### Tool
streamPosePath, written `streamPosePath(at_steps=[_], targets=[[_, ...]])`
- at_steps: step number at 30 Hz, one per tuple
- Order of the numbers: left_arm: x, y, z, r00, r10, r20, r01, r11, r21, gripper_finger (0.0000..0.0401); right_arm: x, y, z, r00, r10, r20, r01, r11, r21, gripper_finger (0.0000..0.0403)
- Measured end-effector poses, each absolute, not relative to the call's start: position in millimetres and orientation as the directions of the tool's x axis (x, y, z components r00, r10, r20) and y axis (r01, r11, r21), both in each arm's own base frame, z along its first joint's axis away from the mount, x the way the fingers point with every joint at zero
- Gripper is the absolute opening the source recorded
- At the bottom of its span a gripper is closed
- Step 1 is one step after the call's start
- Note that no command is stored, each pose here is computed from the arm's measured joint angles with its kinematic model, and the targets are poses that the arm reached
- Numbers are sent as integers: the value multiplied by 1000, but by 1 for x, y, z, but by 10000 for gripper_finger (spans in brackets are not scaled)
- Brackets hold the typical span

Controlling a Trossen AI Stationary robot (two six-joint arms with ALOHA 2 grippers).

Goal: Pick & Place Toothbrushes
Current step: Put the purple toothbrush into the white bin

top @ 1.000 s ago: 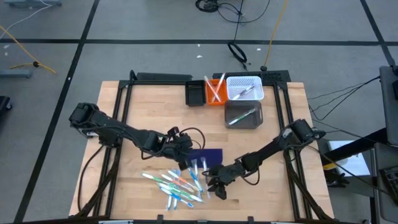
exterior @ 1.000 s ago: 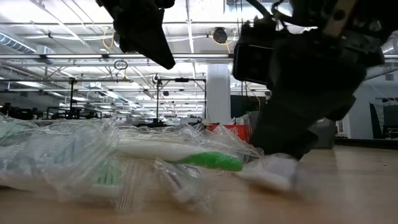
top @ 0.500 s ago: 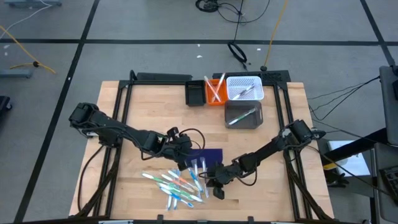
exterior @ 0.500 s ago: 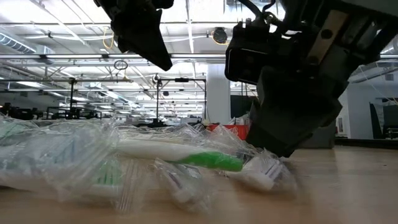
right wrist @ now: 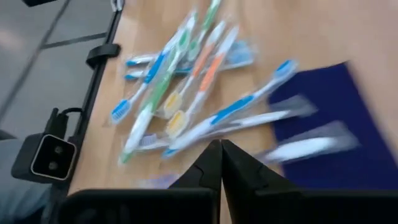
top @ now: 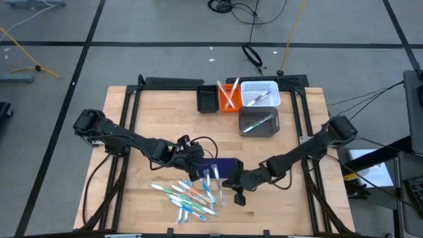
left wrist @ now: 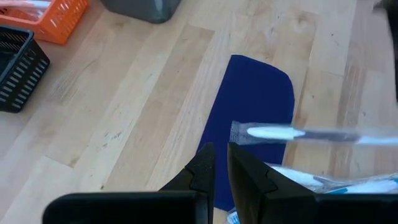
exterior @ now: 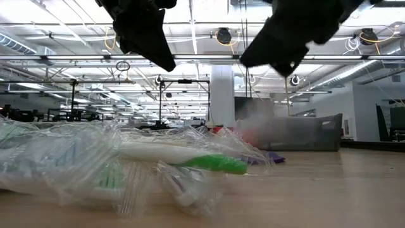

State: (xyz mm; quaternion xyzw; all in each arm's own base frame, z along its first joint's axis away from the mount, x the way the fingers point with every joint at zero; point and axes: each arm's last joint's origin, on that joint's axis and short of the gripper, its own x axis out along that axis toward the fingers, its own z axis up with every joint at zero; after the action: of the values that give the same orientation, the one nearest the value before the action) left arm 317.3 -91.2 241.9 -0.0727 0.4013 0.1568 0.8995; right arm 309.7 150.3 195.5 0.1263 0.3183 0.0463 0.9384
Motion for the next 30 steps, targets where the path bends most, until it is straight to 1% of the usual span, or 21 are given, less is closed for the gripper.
streamPosePath(at_steps=[3, 7, 10, 12, 14, 16, 18, 22, 26, 30], targets=[[317, -91, 242, 630, 224, -744, -340, 940, -6, 44, 302, 148, 212, 822, 130, -555, 0, 974, 228, 0], [318, -91, 243, 636, 222, -739, -338, 941, -9, 44, 297, 146, 222, 825, 141, -547, -22, 976, 218, 0], [319, -92, 243, 642, 220, -735, -338, 941, -14, 44, 295, 147, 216, 796, 191, -574, -35, 962, 272, 0], [319, -92, 243, 643, 219, -733, -338, 941, -15, 44, 297, 149, 204, 781, 223, -584, -18, 942, 335, 2], [319, -92, 243, 645, 219, -732, -338, 941, -16, 44, 297, 147, 188, 752, 218, -622, 23, 935, 355, 11], [319, -92, 244, 649, 218, -729, -334, 942, -16, 44, 297, 145, 173, 711, 224, -667, 56, 927, 371, 26], [319, -92, 244, 649, 218, -729, -333, 943, -15, 44, 299, 145, 163, 685, 256, -682, 67, 910, 409, 48], [320, -92, 244, 652, 217, -727, -333, 943, -18, 44, 304, 144, 146, 644, 309, -700, 84, 881, 466, 104], [320, -92, 244, 654, 216, -725, -333, 943, -20, 44, 311, 143, 135, 650, 311, -694, 104, 868, 486, 158], [320, -92, 244, 655, 216, -724, -333, 943, -21, 44, 319, 143, 123, 655, 365, -662, 92, 830, 549, 196]])
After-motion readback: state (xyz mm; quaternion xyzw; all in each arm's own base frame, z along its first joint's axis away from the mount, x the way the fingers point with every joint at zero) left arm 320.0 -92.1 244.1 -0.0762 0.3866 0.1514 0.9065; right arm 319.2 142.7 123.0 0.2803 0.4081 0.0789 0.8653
